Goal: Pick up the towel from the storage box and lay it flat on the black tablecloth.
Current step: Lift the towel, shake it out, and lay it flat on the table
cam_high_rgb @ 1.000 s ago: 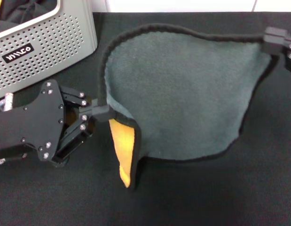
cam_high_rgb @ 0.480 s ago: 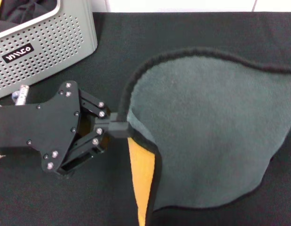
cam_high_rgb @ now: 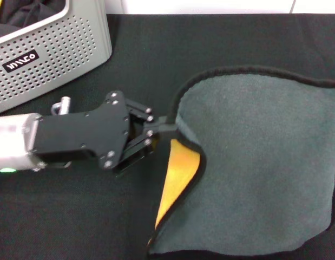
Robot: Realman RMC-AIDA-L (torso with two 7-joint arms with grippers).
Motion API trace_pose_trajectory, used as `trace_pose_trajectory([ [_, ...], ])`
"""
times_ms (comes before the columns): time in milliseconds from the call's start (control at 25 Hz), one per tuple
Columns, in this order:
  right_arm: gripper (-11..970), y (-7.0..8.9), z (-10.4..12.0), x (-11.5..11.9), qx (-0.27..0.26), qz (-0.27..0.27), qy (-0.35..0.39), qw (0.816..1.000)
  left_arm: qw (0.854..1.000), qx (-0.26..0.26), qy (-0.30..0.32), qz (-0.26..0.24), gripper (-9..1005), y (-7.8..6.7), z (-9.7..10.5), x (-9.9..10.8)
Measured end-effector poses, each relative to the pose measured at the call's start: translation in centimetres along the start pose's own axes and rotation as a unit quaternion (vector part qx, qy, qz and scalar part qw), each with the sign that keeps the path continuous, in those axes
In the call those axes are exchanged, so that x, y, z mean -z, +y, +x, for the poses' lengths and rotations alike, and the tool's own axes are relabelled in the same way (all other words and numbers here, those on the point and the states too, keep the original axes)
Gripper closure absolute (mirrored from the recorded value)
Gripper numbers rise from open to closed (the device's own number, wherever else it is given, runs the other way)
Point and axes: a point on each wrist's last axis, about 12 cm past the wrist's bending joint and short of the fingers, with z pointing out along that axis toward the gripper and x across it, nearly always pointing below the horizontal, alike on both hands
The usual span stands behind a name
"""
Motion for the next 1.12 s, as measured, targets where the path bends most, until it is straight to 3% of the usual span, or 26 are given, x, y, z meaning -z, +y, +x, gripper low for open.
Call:
trace_pose_trajectory([
  [240, 904, -2.6, 3.1, -2.4, -0.015, 0.023, -0.001, 1.000, 0.997, -0.014, 0.044, -0.059, 989, 1.4, 1.7, -1.0],
  [520, 902, -5.1, 5.4, -6.3, 0.002, 0.049, 0.032, 0.998, 0.989, -0.054, 0.086, -0.112, 989, 2.5, 2.8, -1.1],
  [880, 900, -7.5, 8.2, -10.5, -0.009, 0.075, 0.070, 0.995, 0.964, -0.113, 0.147, -0.190, 989, 4.1, 5.2, -2.6],
  [1120, 899, -8.8, 9.3, -12.3, -0.001, 0.105, 0.106, 0.989, 0.949, -0.143, 0.170, -0.226, 990, 4.8, 5.6, -2.3],
])
